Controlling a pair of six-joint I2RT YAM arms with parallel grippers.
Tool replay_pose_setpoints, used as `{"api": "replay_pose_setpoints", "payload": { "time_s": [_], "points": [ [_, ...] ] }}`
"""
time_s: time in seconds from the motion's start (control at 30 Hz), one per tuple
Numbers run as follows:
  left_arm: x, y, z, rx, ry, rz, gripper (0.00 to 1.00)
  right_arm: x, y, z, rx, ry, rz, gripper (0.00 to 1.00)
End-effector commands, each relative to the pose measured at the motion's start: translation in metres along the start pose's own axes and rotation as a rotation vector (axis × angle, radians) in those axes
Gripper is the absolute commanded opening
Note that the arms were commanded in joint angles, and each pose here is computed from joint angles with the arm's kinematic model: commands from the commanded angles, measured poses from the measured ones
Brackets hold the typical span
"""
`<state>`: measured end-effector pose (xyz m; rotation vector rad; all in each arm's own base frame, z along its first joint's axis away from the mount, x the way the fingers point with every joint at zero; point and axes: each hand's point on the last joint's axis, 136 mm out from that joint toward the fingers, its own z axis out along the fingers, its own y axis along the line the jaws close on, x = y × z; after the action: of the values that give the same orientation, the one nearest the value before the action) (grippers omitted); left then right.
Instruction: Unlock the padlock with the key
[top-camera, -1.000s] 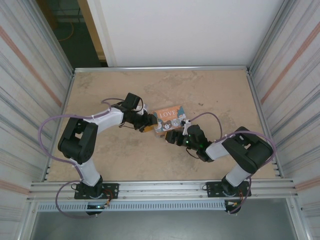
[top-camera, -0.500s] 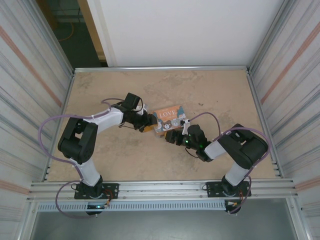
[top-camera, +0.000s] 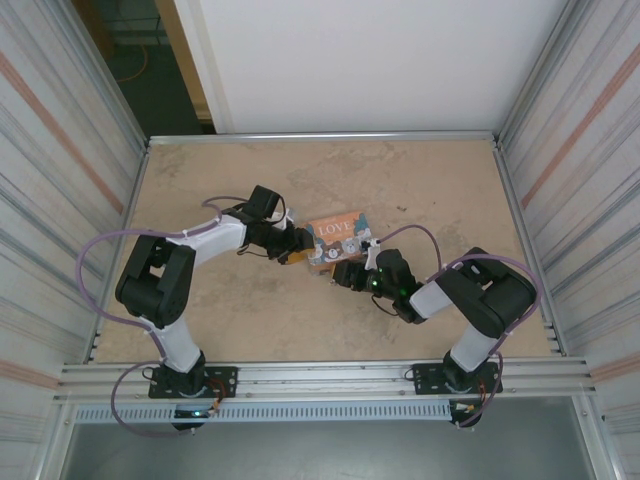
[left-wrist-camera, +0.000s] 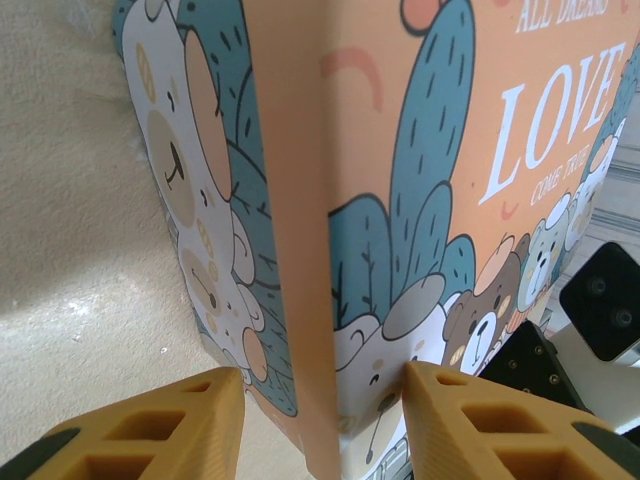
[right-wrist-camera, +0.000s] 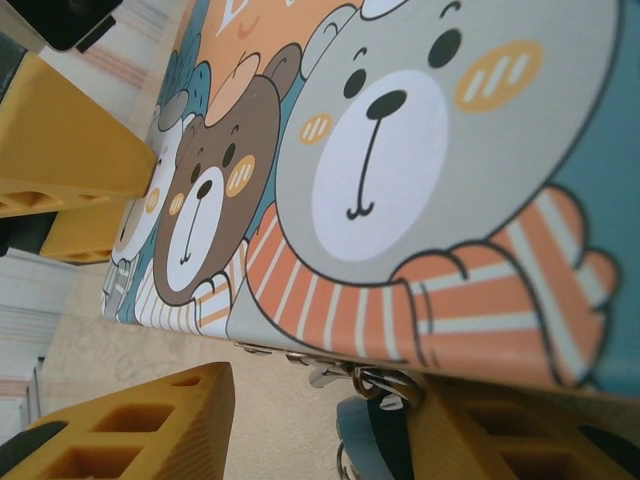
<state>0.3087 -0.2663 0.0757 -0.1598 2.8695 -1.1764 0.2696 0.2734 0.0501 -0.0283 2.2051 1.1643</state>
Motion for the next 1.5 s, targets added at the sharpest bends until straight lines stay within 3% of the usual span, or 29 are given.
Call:
{"api": "replay_pose_setpoints", "payload": {
  "time_s": [0.0,0.73,1.17,1.47],
  "points": [
    [0.007,0.011,-0.001,-0.035,0.022,-0.010,0.45,-0.006,0.015,-0.003,-0.057,-0.011,-0.037,0.45],
    [0.005,0.010,0.000,-0.035,0.018,-0.010,0.44,-0.001,0.005,-0.011,0.025,0.010,-0.059,0.25],
    [0.007,0.014,0.000,-0.045,0.018,-0.010,0.44,-0.003,0.001,-0.014,0.049,-0.008,-0.045,0.00],
    [0.015,0.023,0.000,-0.059,0.024,-0.022,0.44,-0.011,0.005,-0.019,0.046,-0.048,-0.031,0.00]
  ]
}}
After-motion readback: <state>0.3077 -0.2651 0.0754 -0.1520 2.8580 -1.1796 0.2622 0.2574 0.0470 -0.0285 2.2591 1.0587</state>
